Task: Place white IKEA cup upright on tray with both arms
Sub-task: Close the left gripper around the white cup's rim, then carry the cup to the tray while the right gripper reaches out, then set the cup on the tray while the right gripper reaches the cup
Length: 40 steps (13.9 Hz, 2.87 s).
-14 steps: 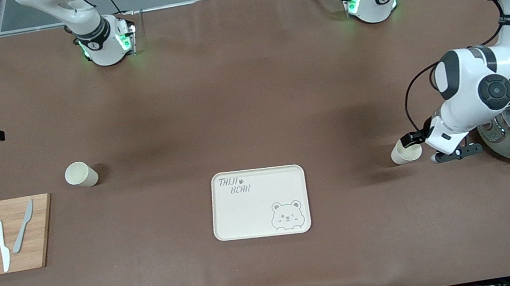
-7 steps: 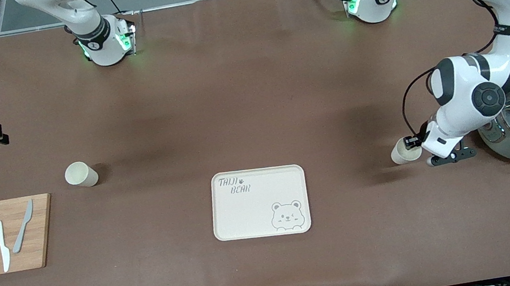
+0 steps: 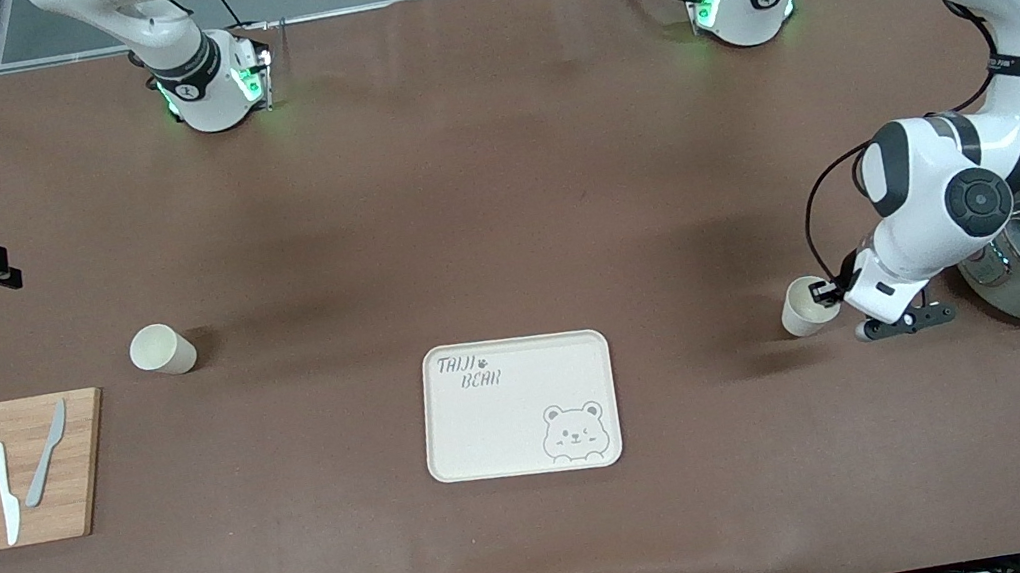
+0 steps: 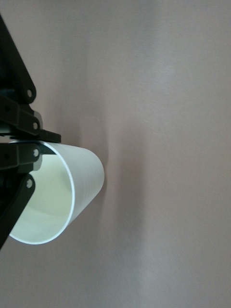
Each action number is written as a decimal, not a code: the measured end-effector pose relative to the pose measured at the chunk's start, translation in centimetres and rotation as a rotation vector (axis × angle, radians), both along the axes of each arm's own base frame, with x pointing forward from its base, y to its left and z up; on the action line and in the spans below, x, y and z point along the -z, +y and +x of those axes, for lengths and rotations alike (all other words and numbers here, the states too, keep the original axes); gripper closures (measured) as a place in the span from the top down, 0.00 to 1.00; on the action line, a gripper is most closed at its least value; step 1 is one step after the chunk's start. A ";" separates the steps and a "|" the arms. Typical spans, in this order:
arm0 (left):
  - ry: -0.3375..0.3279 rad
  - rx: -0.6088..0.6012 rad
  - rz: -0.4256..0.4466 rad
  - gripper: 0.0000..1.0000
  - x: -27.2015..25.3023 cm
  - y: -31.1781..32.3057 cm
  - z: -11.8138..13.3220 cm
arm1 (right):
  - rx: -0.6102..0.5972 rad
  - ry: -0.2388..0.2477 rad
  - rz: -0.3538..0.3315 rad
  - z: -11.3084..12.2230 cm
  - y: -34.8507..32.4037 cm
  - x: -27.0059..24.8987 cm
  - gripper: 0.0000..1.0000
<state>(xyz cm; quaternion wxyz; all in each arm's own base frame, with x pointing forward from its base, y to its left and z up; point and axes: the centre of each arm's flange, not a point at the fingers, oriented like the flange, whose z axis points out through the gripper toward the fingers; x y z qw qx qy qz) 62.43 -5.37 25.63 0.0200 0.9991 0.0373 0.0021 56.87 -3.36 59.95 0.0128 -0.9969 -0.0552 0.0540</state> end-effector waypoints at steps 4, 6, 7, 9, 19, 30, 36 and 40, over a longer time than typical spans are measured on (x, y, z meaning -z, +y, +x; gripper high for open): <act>-0.018 0.003 -0.006 0.04 -3.1 -5.8 1.4 | 0.014 0.082 0.027 1.7 -0.1 4.6 1.00; -0.009 -0.026 -0.007 0.04 -4.8 -9.6 2.0 | 0.031 0.118 0.042 2.5 -0.8 6.8 1.00; -0.005 -0.052 -0.009 0.04 -5.7 -11.4 2.4 | 0.036 0.133 0.043 2.8 -1.0 7.7 1.00; -0.008 -0.114 -0.017 0.04 -7.3 -14.7 3.3 | 0.042 0.166 0.044 3.3 -1.5 9.6 1.00; 0.016 -0.327 -0.066 0.04 -4.9 -29.7 1.8 | 0.110 0.167 0.040 5.5 -6.2 14.8 1.00; 0.022 -0.404 -0.093 0.04 1.4 -35.5 -0.1 | 0.144 0.054 0.029 8.1 -8.5 17.8 1.00; 0.003 -0.421 -0.112 0.48 1.5 -35.4 0.6 | 0.151 0.127 0.033 7.9 -8.8 22.9 1.00; -0.042 -0.438 -0.150 0.88 -1.4 -34.9 2.3 | 0.165 0.175 0.035 6.7 -9.4 26.2 1.00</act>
